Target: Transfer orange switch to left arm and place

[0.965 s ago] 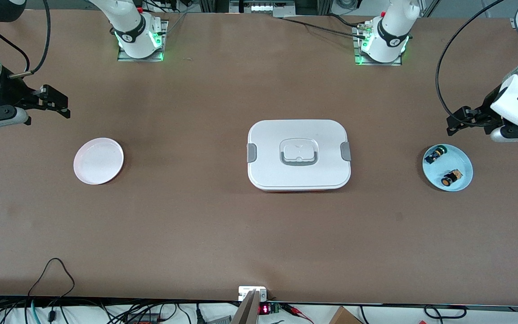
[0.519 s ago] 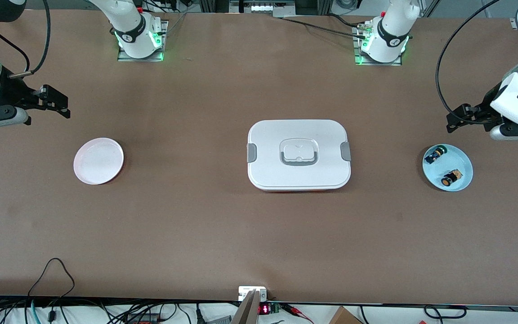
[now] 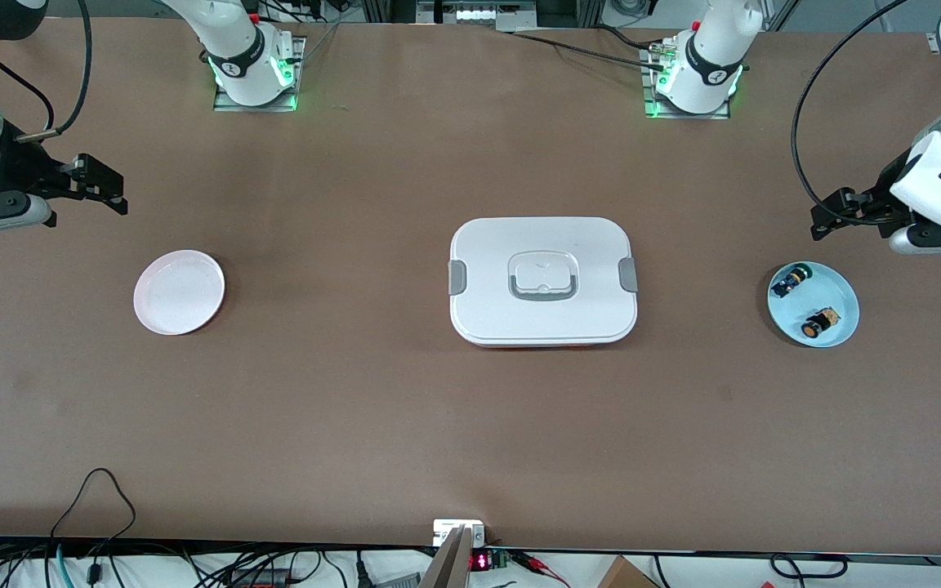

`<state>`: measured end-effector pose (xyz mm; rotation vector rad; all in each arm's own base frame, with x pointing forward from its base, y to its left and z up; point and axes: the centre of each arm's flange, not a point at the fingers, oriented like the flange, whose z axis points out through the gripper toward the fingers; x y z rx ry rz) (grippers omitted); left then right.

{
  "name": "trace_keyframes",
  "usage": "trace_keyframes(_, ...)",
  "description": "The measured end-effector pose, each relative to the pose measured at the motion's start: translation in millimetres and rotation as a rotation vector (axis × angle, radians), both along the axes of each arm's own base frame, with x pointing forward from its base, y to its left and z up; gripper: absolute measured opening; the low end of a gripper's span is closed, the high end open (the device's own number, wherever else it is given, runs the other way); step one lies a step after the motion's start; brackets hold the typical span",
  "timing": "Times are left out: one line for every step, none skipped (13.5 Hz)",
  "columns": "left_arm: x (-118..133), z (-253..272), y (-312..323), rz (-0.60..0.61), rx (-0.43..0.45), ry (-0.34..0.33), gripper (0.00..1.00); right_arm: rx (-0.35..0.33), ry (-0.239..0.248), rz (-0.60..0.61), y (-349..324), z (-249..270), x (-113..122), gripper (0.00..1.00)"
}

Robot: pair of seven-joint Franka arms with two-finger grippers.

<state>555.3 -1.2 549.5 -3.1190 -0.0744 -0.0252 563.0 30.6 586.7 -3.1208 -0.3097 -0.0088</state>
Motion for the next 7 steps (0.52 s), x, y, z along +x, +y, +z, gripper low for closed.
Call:
trace_keyframes(0.0, 0.0, 0.0, 0.0, 0.0, 0.0, 1.0, 0.0, 0.0, -0.001, -0.3, 0.0, 0.0, 1.0)
trace_keyframes(0.0, 0.0, 0.0, 0.0, 0.0, 0.0, 1.0, 0.0, 0.0, -0.002, -1.1, 0.0, 0.1, 1.0)
trace_keyframes(0.0, 0.0, 0.0, 0.0, 0.0, 0.0, 1.0, 0.0, 0.0, -0.004, -2.0, 0.0, 0.1, 1.0)
trace_keyframes(0.0, 0.1, 0.0, 0.0, 0.0, 0.0, 1.0, 0.0, 0.0, -0.005, -2.5, -0.1, 0.2, 1.0)
trace_keyframes(0.1, 0.5, -0.3, 0.0, 0.0, -0.001, 1.0, 0.0, 0.0, -0.005, -2.6, -0.1, 0.2, 1.0)
trace_keyframes(0.1, 0.9, -1.0, -0.002, 0.0, -0.002, 1.0, 0.0, 0.0, -0.005, -2.6, -0.1, 0.2, 1.0)
trace_keyframes(0.1, 0.9, -2.1, -0.004, 0.0, -0.002, 1.0, 0.0, 0.0, -0.005, -2.6, -0.1, 0.2, 1.0)
